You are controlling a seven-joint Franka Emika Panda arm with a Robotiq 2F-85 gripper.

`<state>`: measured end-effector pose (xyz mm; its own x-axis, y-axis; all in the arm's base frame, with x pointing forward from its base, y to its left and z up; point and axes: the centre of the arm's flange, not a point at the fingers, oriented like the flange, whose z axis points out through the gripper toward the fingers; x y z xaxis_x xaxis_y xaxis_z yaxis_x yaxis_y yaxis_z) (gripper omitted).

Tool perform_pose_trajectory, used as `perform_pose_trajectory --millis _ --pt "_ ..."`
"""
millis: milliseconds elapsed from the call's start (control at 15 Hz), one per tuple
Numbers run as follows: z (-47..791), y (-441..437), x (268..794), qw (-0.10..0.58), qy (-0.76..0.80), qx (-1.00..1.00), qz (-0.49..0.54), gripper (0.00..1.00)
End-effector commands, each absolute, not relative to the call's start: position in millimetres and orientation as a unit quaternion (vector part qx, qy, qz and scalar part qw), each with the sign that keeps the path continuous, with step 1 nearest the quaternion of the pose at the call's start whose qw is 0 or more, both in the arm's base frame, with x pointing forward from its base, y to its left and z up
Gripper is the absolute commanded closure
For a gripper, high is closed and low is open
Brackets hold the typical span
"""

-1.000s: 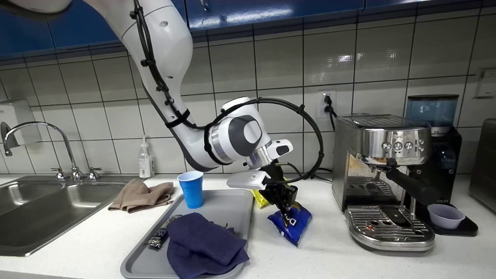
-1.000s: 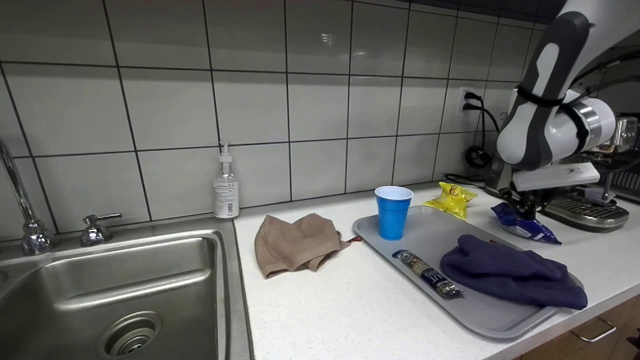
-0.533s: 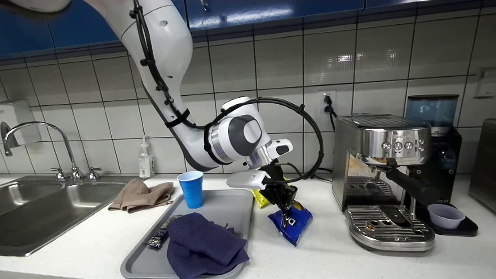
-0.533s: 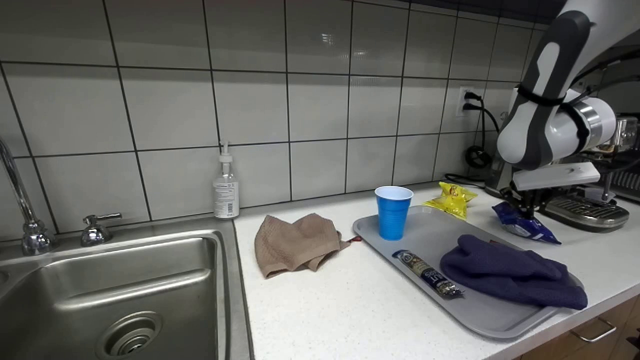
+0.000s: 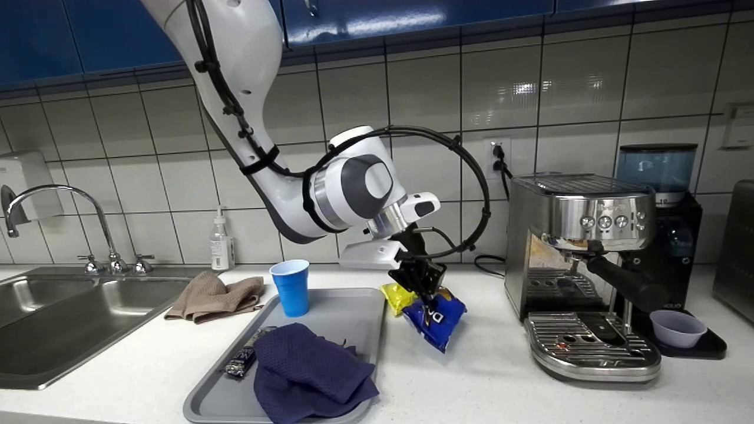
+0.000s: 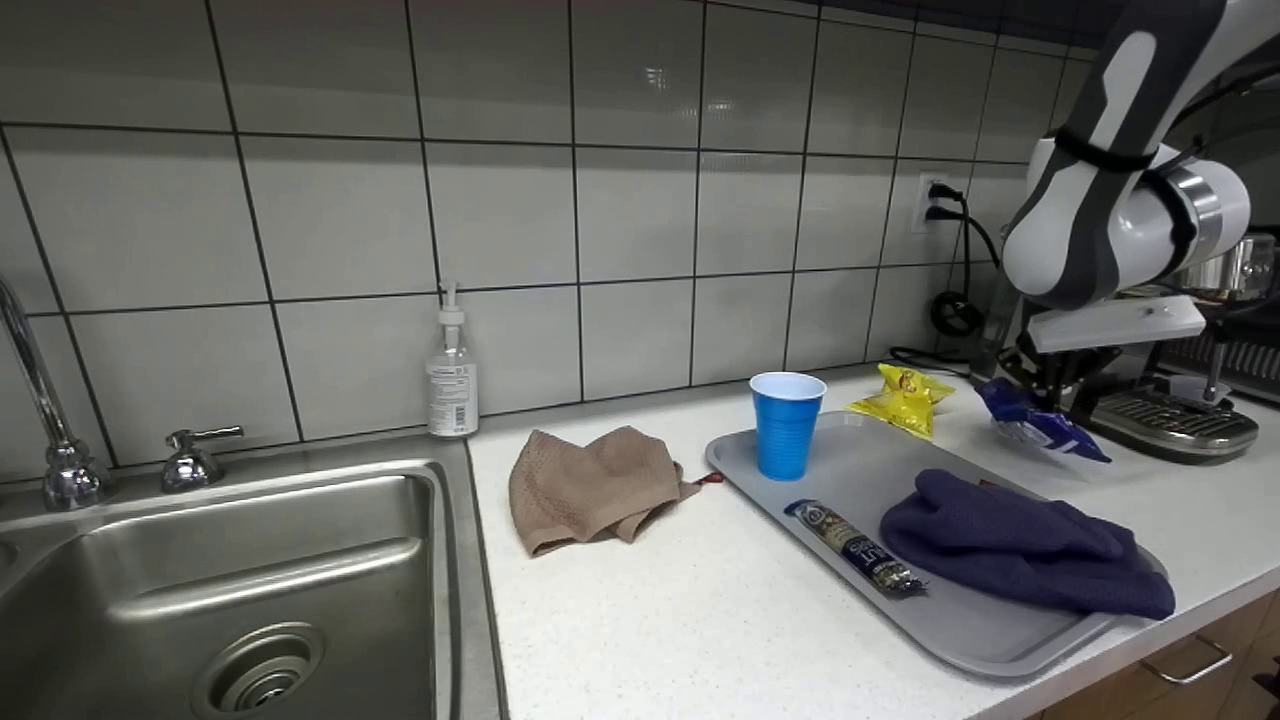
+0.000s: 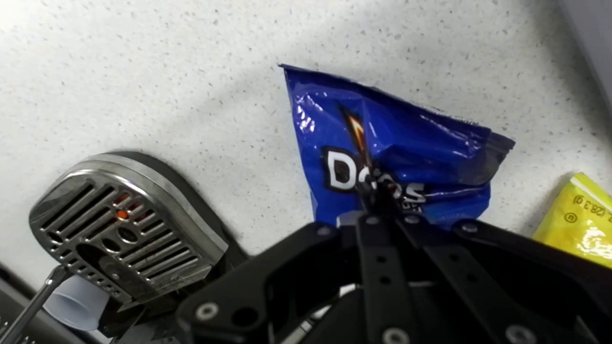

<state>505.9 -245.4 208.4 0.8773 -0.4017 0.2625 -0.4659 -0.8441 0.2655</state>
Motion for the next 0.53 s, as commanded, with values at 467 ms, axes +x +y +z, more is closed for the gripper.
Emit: perform_pose_trajectory --millis 467 --pt "253.9 -184.4 483.4 0.121 -0.154 0.971 0.137 1.0"
